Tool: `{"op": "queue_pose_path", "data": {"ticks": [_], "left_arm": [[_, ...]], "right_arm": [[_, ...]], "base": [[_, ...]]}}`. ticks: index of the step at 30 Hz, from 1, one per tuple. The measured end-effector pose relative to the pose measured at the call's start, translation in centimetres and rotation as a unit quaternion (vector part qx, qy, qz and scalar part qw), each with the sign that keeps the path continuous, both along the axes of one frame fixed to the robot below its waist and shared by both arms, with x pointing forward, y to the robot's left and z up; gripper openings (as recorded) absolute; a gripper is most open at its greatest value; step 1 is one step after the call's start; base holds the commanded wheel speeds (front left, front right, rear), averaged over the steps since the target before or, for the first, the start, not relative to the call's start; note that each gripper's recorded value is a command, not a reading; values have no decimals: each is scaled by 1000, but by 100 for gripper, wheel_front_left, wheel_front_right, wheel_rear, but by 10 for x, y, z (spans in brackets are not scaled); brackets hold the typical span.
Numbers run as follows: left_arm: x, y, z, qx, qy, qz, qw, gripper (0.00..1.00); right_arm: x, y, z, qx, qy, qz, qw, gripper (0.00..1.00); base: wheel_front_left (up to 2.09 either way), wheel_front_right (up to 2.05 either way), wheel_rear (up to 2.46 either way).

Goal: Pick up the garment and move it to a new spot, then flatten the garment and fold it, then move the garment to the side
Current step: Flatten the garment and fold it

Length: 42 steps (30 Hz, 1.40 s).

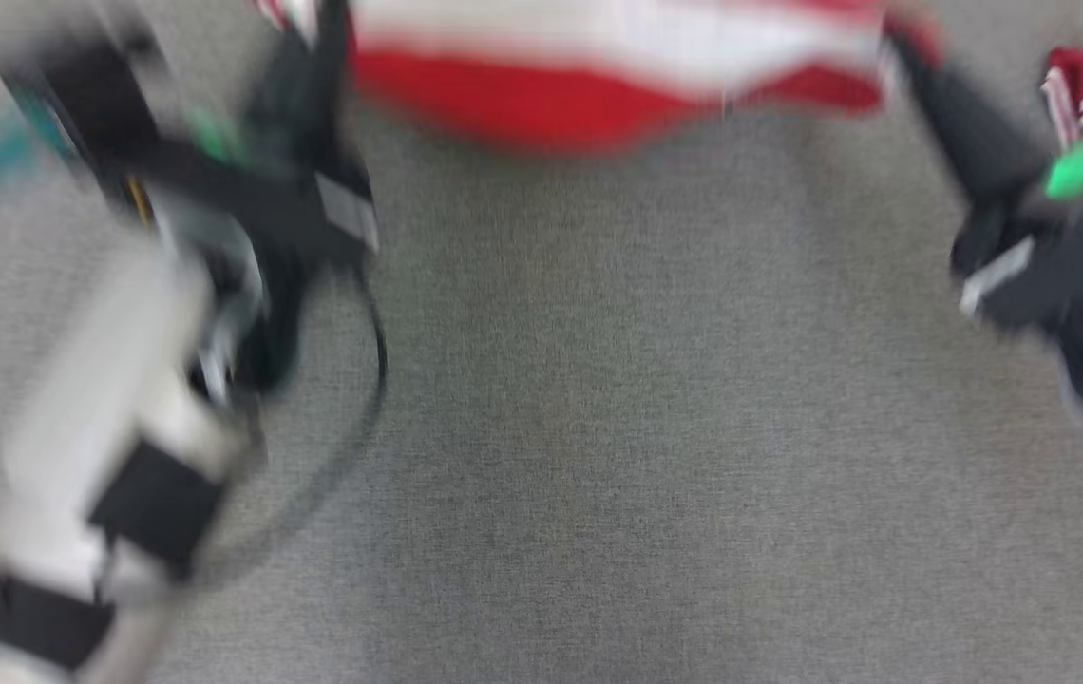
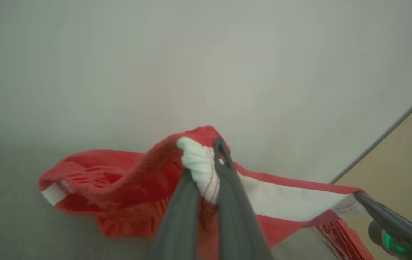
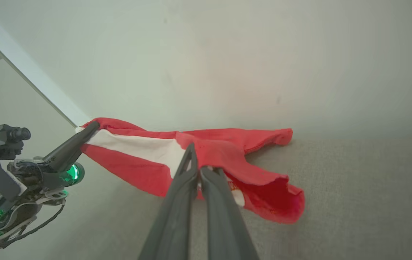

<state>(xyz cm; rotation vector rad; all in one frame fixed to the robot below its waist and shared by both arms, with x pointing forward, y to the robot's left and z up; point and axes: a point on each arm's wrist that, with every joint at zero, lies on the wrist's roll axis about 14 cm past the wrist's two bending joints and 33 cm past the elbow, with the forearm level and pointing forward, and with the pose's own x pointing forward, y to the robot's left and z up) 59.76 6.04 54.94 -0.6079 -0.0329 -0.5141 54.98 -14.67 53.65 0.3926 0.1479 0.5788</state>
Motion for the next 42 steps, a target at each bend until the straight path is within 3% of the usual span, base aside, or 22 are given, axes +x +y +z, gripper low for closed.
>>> {"op": "queue_pose_path", "data": {"ticks": [11,19,24,30,42], "left_arm": [[-138,5,-80,-24,134,-21,990,0],[-205,15,-103,11,159,-6,987,0],[-225,38,-106,35,154,29,987,0],[-242,62,-99,34,143,63,987,0],[-258,55,-105,36,150,62,986,0]], "right_arm": [[-110,4,-60,19,118,6,993,0],[-186,-7,-103,0,192,-8,981,0],[-226,-6,-120,-19,220,2,975,0],[-240,-13,-114,-1,223,-18,975,0],[-249,-14,-113,6,219,-26,975,0]], "base": [[0,0,0],[0,0,0],[0,0,0],[0,0,0],[0,0,0]]}}
